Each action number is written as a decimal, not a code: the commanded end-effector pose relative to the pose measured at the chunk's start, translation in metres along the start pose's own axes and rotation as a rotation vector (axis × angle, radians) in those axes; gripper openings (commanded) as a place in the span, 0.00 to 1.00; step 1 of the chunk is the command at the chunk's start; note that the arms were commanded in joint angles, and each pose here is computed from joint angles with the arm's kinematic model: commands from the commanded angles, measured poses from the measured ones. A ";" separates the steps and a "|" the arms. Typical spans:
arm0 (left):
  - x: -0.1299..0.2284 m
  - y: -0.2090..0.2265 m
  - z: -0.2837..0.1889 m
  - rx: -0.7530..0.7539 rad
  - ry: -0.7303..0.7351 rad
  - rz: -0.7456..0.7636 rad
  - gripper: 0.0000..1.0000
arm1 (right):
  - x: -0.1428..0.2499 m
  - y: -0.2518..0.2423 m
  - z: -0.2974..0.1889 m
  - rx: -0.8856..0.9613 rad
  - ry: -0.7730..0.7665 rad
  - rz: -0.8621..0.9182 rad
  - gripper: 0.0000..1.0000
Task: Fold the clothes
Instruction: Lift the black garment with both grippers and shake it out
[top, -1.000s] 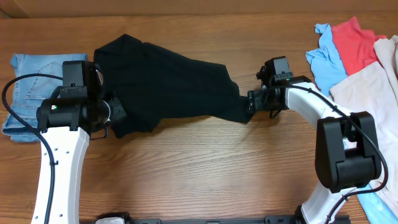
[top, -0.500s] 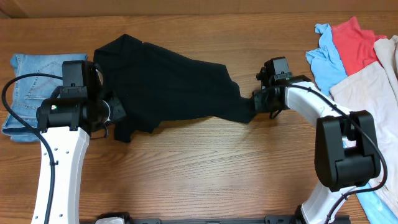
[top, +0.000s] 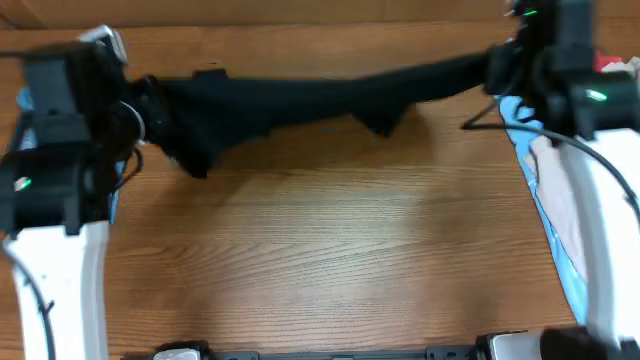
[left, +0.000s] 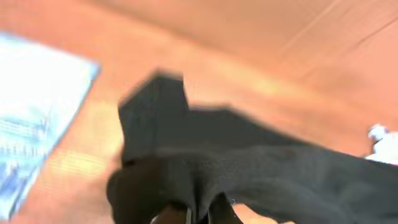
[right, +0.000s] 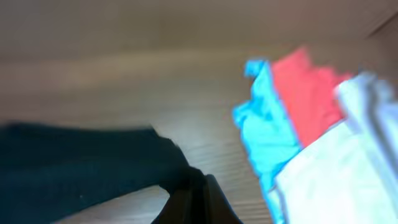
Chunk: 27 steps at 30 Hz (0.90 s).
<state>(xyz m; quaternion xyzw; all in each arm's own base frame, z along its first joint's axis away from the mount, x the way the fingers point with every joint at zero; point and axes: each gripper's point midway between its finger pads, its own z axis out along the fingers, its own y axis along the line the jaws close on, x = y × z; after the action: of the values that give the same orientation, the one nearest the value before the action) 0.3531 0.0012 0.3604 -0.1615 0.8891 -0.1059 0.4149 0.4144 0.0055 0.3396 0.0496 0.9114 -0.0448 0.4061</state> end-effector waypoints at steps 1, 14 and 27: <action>-0.046 -0.023 -0.071 0.056 -0.172 0.076 0.04 | -0.039 -0.022 -0.072 0.049 -0.165 0.042 0.04; -0.057 -0.018 -0.091 -0.008 -0.174 0.096 0.04 | -0.069 -0.036 -0.144 0.050 -0.340 0.086 0.04; -0.144 -0.071 0.102 0.266 -0.252 0.108 0.04 | -0.118 -0.037 0.034 0.121 -0.292 0.125 0.04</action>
<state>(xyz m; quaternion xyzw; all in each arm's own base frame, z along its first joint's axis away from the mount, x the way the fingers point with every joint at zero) 0.5333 -0.0008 0.3581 -0.0956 0.8648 -0.1181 0.4785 0.5289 -0.0206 0.3294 0.0905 0.8850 -0.0750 0.4505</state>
